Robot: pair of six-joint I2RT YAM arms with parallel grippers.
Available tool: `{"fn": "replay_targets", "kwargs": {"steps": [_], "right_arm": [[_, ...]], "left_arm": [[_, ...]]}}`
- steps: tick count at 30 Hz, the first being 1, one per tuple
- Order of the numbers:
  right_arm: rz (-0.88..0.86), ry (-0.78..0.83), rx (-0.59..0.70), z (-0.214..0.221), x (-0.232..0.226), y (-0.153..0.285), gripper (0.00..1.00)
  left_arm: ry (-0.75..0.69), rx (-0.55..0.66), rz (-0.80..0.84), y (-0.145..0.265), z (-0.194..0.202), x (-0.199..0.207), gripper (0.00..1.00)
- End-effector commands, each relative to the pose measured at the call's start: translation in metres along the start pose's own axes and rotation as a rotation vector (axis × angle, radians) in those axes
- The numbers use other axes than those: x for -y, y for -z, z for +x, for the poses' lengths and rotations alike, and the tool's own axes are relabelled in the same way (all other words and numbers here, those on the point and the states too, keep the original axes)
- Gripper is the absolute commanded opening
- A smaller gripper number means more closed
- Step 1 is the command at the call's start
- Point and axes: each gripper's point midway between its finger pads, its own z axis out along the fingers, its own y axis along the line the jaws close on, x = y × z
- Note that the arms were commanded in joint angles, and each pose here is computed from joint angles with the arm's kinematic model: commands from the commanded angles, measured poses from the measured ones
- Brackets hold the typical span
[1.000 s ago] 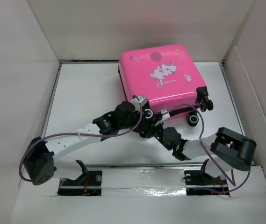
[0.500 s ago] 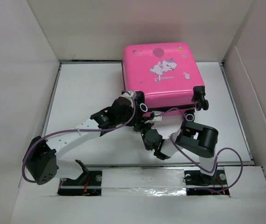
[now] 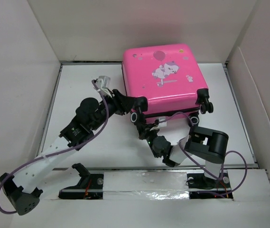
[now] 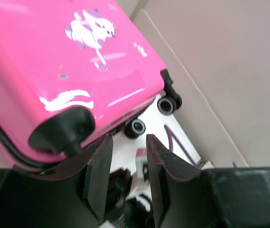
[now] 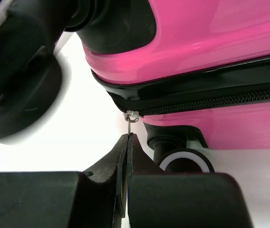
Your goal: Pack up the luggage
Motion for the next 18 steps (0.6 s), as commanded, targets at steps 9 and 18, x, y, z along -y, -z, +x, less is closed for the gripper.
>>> {"fn": "replay_targets", "kwargs": {"steps": [9, 18], "right_arm": [[-0.350, -0.232, 0.130, -0.047, -0.092, 0.025, 0.00], [-0.345, -0.222, 0.110, -0.042, -0.089, 0.029, 0.00]], "left_arm": [[-0.034, -0.260, -0.022, -0.051, 0.057, -0.016, 0.23], [0.005, -0.114, -0.172, 0.001, 0.057, -0.059, 0.42]]}}
